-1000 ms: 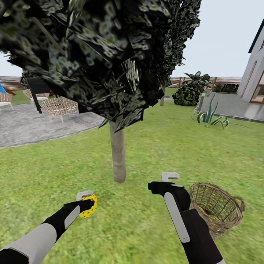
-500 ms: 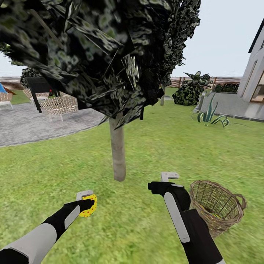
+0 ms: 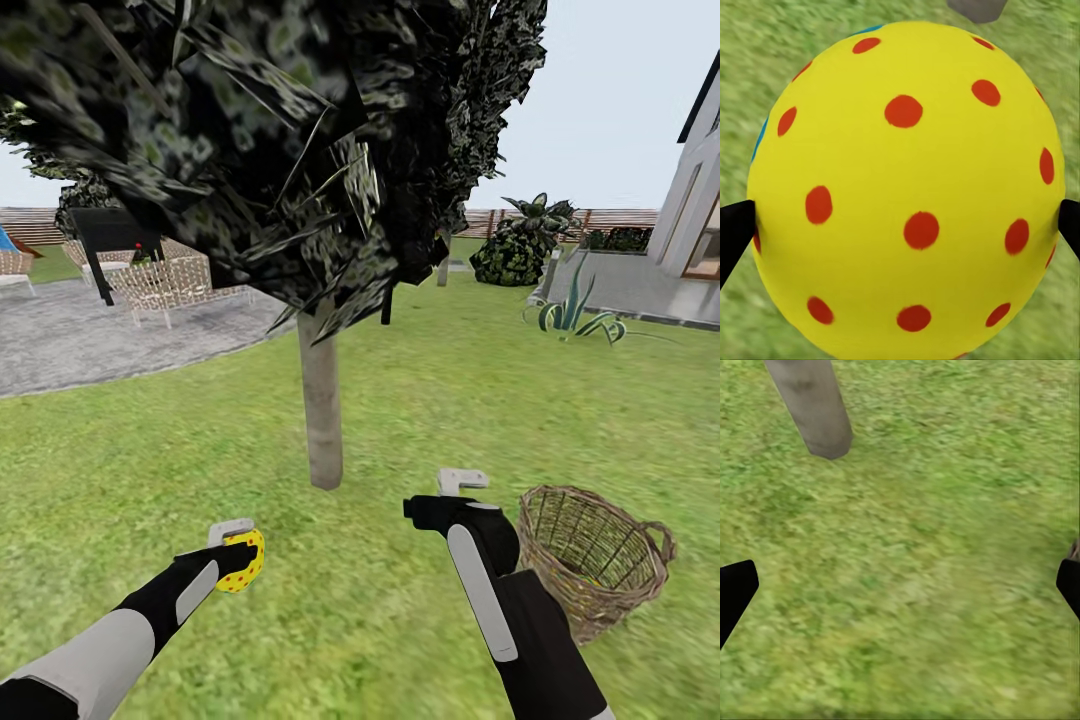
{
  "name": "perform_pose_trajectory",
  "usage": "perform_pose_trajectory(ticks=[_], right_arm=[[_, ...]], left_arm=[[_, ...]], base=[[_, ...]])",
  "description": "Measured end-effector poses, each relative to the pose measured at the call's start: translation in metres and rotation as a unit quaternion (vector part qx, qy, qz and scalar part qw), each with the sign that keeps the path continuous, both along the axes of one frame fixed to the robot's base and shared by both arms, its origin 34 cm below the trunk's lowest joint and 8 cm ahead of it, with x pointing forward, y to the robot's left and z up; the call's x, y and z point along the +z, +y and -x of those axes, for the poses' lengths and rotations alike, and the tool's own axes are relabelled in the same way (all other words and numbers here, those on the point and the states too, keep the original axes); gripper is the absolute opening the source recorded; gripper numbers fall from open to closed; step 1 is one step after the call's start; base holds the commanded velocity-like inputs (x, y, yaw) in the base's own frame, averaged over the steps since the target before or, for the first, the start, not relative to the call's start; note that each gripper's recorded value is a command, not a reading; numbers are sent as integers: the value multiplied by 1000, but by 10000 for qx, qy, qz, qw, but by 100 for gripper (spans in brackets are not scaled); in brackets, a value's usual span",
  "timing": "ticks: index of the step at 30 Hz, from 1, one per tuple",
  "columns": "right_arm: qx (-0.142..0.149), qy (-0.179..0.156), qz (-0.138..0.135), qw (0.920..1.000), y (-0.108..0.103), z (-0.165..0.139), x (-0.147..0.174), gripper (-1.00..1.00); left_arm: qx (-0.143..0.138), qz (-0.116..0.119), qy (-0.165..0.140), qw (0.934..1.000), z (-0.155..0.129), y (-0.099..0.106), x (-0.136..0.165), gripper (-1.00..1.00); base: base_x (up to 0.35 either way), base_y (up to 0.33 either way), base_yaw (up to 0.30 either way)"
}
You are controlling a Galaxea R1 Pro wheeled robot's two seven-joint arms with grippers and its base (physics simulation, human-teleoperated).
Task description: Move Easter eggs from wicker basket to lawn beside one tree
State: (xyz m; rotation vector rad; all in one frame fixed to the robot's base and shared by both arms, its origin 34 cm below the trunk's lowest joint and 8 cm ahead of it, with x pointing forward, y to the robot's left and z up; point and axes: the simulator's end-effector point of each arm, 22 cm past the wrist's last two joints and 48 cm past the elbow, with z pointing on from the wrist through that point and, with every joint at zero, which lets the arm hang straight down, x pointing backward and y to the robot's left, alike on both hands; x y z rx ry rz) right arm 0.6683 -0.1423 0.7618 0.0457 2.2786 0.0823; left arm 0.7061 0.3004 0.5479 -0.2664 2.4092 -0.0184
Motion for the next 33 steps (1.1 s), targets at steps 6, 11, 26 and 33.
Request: perform_pose_trajectory(ticks=[6, 11, 26, 33], right_arm=[[9, -2, -1, 10000, 1, 2, -12, 100], [12, -3, -4, 10000, 1, 4, -22, 100], [22, -7, 3, 10000, 2, 10, -53, 100], [28, -5, 1, 10000, 2, 13, -68, 100]], left_arm=[[0, 1, -1, 10000, 2, 0, -12, -100], [-1, 2, -2, 10000, 4, 0, -22, -100], [-9, -1, -7, 10000, 9, -1, -53, -100], [-8, -2, -9, 10000, 12, 0, -68, -100]], base=[[0, 0, 0], [0, 0, 0], [0, 0, 0], [0, 0, 0]])
